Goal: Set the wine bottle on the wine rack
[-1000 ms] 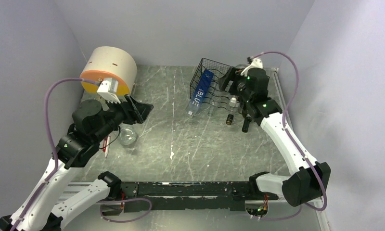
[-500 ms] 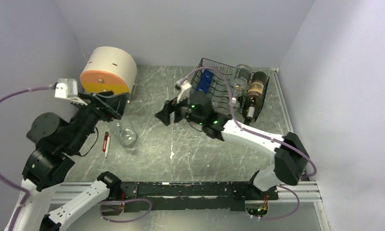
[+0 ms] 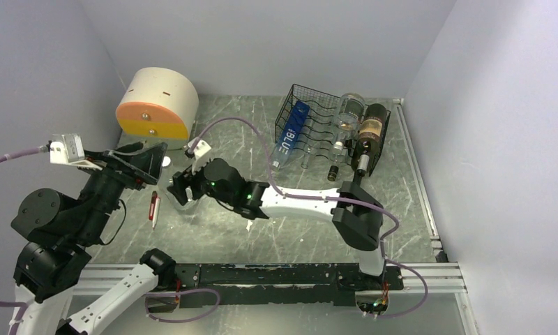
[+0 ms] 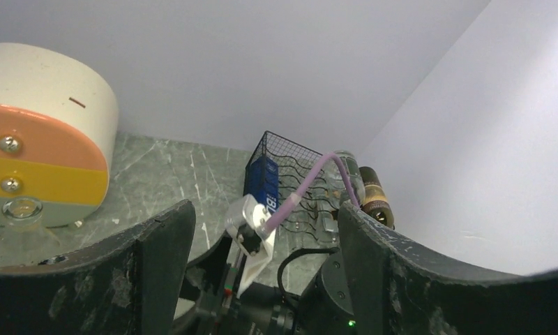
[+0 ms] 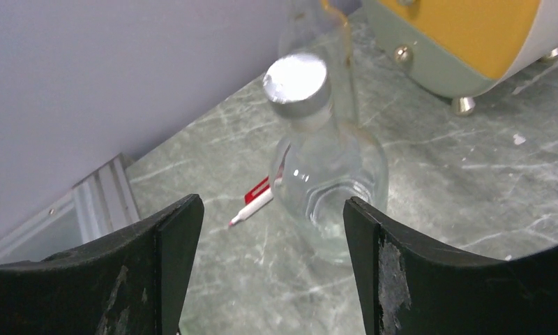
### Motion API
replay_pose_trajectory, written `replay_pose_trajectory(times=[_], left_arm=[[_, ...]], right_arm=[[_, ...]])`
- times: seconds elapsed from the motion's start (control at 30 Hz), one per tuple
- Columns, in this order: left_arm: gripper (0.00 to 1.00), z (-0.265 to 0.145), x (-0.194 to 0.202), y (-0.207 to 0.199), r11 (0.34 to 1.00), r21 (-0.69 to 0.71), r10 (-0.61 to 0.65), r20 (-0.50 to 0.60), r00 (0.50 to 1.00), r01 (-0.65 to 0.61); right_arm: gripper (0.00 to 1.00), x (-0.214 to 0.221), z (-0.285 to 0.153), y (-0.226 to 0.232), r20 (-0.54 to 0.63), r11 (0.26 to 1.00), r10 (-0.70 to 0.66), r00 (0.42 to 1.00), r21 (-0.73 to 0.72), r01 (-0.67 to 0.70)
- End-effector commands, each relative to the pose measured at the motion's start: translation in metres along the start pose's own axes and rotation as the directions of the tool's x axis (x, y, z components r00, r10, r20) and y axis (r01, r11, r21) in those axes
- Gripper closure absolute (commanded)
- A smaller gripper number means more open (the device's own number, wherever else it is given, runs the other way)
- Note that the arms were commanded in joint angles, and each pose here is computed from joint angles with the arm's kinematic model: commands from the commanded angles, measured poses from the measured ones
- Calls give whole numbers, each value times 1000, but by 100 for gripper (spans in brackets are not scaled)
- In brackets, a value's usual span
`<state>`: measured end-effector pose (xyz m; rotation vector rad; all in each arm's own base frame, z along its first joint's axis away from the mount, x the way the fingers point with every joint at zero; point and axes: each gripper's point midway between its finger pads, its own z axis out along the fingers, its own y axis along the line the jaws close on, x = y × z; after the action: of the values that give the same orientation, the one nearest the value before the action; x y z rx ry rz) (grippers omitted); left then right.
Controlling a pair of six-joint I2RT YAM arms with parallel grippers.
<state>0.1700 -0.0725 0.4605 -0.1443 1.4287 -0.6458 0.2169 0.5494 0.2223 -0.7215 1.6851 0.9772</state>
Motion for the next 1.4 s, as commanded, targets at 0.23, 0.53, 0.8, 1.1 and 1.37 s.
replay_pose_trajectory(times=[0.23,0.53,0.8,1.1,1.37], left_arm=[[20,-19,-2,19,997,-71,-9,20,1000,10],[19,-43,-20,30,993,-118,18,61,998,-10],[16,-43,-12,32,993,-116,19,41,999,-14],[16,-23,16,36,990,-137,22,-39,999,-27],[12,24,86,47,981,-184,23,-213,977,-63]], right_arm=[[28,-20,50,-13,68,993,-44,997,110,36],[52,-18,76,-18,57,985,-106,993,144,97],[90,-27,57,-34,56,964,-171,984,218,155],[100,-29,-16,-58,92,940,-229,969,279,196],[100,21,-80,-76,20,948,-180,984,271,167]])
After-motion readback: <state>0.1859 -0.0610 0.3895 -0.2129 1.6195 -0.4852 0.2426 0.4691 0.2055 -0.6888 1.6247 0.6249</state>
